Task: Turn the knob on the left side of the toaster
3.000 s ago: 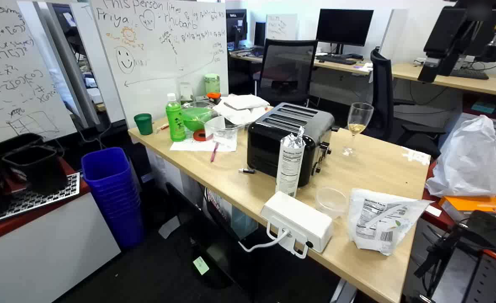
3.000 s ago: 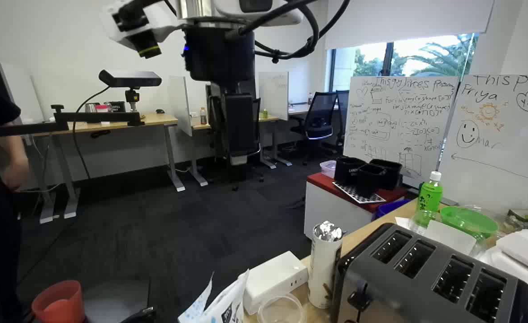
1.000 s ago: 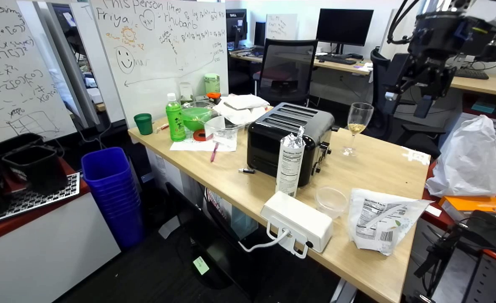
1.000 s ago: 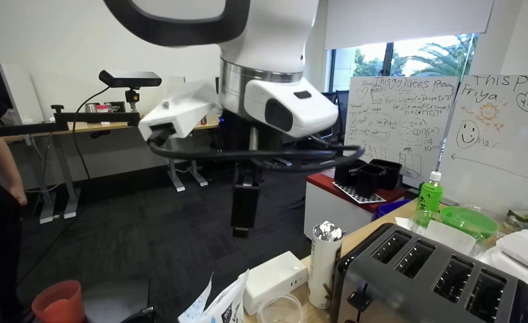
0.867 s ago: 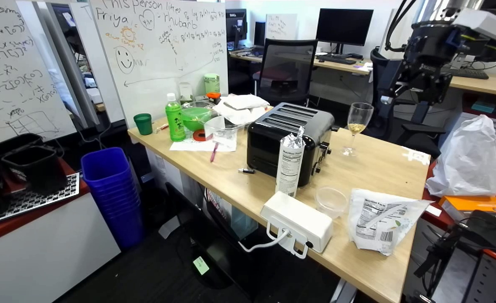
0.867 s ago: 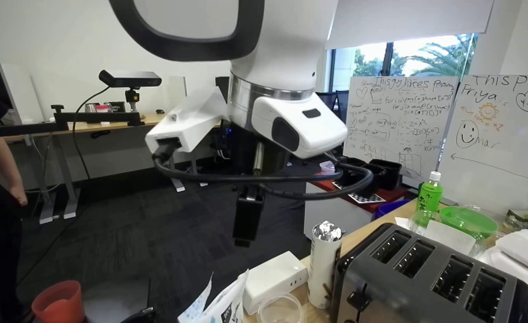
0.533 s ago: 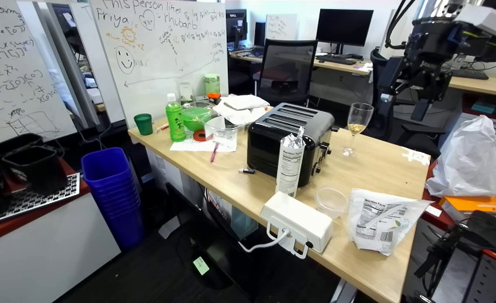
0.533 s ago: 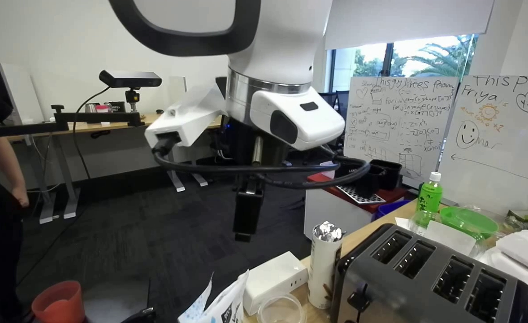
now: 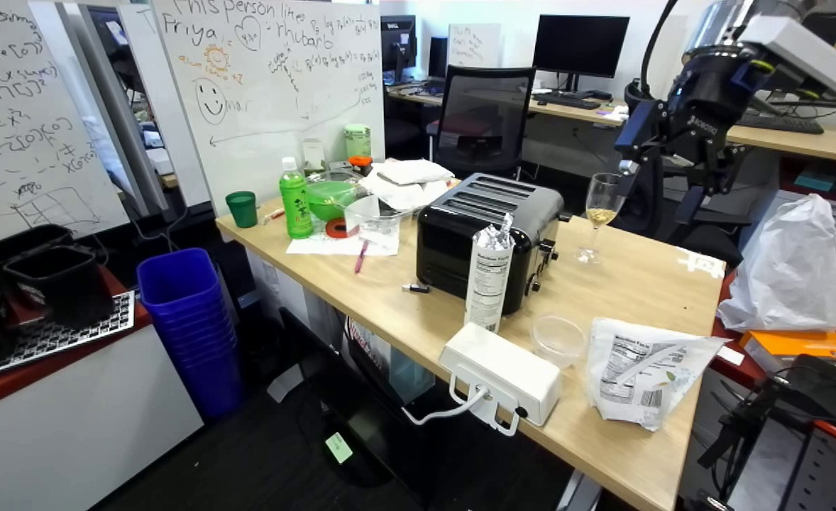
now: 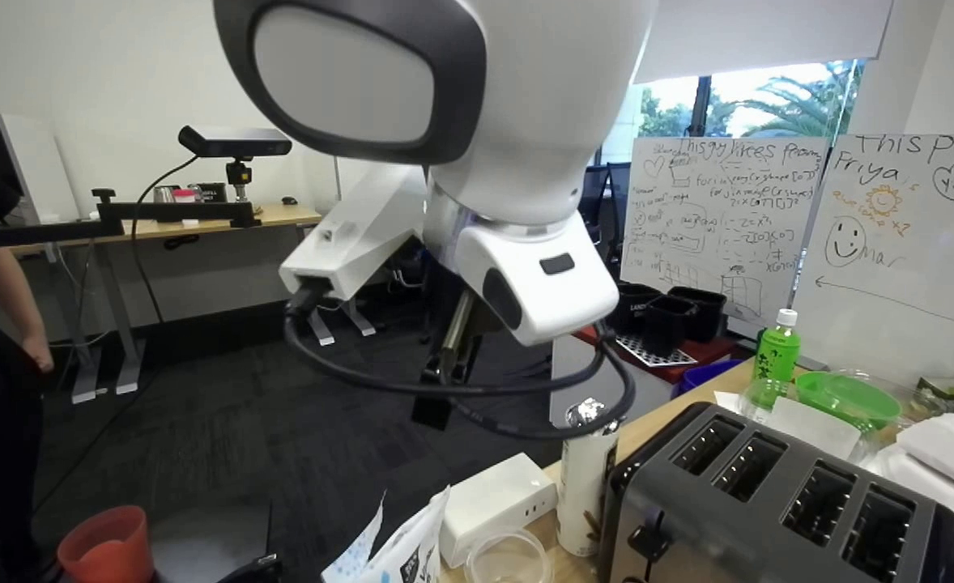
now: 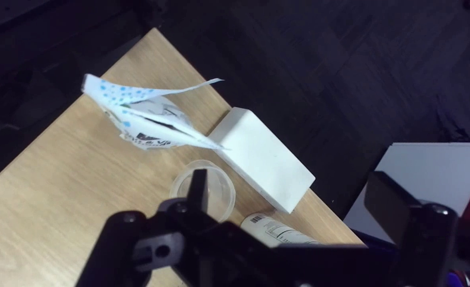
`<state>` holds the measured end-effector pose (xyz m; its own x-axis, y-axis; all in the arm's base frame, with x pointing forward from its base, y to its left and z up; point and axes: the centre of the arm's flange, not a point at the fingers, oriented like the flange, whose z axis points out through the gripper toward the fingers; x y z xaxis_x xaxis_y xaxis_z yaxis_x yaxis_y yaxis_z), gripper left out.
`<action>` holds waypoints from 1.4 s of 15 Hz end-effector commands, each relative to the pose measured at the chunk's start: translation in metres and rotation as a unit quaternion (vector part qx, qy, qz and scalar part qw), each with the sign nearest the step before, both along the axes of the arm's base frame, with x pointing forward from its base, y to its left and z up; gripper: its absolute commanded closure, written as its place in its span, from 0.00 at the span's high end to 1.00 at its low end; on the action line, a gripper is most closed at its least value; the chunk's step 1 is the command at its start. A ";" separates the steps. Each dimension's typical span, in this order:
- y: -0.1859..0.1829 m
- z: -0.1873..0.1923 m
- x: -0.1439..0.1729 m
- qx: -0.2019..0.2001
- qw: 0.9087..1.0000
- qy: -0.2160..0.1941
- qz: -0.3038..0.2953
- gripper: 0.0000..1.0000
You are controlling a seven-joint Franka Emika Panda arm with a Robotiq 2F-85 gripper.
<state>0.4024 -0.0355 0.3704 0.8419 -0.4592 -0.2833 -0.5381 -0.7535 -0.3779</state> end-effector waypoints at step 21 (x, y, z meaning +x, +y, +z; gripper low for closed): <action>-0.060 -0.091 0.013 0.253 0.920 0.040 -0.296 1.00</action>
